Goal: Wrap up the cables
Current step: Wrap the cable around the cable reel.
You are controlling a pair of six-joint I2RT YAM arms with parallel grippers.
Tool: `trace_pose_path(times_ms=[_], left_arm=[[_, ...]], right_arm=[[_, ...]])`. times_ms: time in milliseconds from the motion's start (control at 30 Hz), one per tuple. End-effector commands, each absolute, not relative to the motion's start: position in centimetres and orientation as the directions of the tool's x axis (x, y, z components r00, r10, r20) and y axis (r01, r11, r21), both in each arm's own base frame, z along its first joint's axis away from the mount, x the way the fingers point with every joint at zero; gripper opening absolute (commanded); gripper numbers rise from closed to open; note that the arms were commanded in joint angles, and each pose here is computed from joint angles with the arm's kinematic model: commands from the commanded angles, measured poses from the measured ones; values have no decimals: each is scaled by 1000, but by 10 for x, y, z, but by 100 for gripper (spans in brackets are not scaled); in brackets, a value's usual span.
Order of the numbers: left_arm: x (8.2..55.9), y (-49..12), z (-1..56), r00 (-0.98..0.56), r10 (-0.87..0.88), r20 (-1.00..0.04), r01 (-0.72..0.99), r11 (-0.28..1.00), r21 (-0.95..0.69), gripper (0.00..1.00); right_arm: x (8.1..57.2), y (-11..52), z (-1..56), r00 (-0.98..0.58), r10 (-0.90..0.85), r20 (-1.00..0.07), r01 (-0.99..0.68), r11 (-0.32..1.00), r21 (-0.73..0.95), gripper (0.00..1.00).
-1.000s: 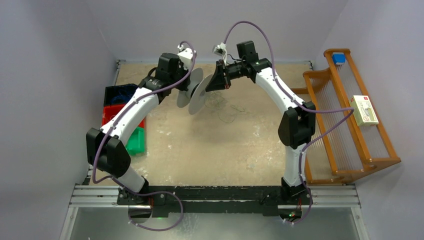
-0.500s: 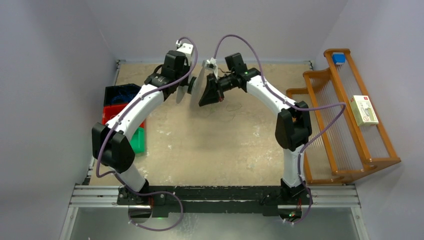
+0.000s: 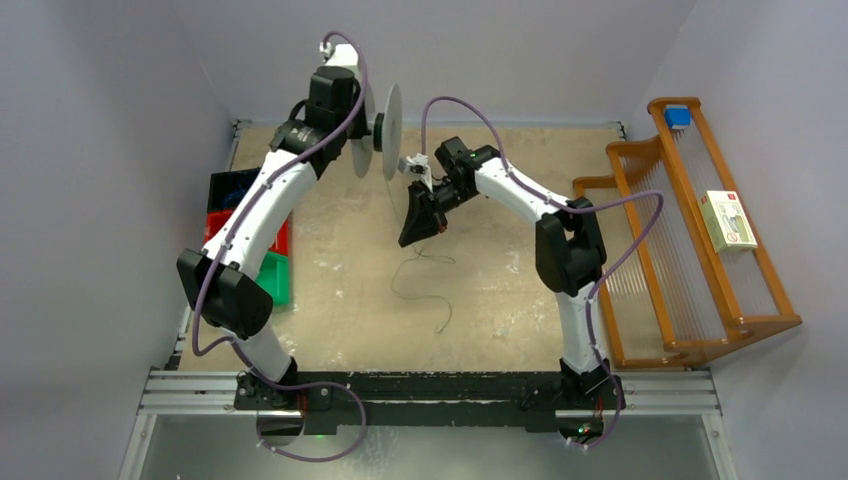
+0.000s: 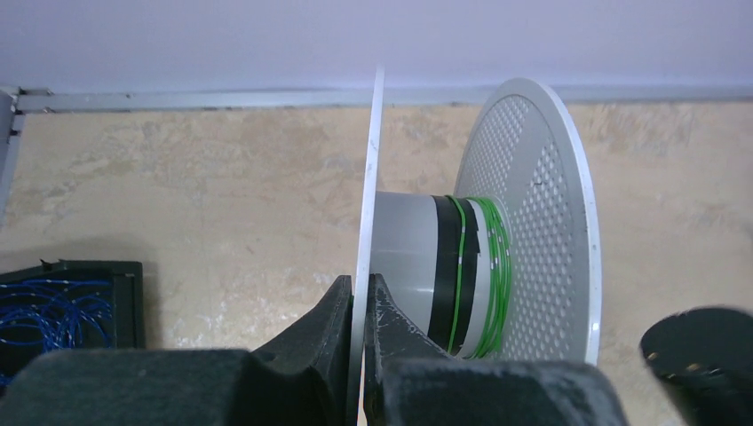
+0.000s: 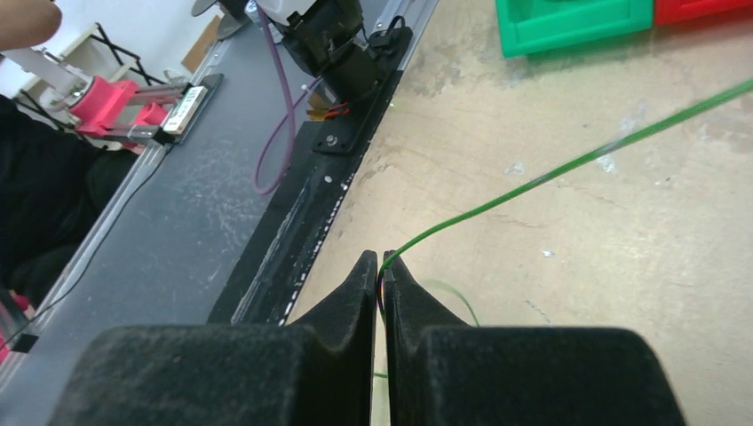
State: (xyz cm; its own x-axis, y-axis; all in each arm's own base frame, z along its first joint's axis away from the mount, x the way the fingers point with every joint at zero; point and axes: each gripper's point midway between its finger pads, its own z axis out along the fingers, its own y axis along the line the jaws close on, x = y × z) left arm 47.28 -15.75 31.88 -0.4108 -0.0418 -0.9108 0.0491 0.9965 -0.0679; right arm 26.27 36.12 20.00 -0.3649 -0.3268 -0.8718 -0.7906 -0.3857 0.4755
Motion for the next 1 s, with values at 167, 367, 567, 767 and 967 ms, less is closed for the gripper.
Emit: trace_pose_path(times_ms=[167,367,567,767,967], left_arm=[[497,-105,414,-198,-323,-925,-14,945,-327,0],[492,-93,443,-154,-353,-923,17,933,-359,0],[479,-91,470,-108,-350,-931,55,933,-357,0],[468,-91,485,-87,-339,-937,102,932,-347,0],[463,-104,489,-106,-336,-936,211,912,-351,0]], right_arm=[[240,358,195,-422,-334,-842,-734,-419,534,7],[245,359,176,-442,-375,-815,-725,-385,571,6],[259,356,173,-433,-391,-812,-756,-332,564,5],[310,332,184,-480,-350,-805,-841,-79,535,0],[360,303,184,-469,-303,-830,-880,241,410,1]])
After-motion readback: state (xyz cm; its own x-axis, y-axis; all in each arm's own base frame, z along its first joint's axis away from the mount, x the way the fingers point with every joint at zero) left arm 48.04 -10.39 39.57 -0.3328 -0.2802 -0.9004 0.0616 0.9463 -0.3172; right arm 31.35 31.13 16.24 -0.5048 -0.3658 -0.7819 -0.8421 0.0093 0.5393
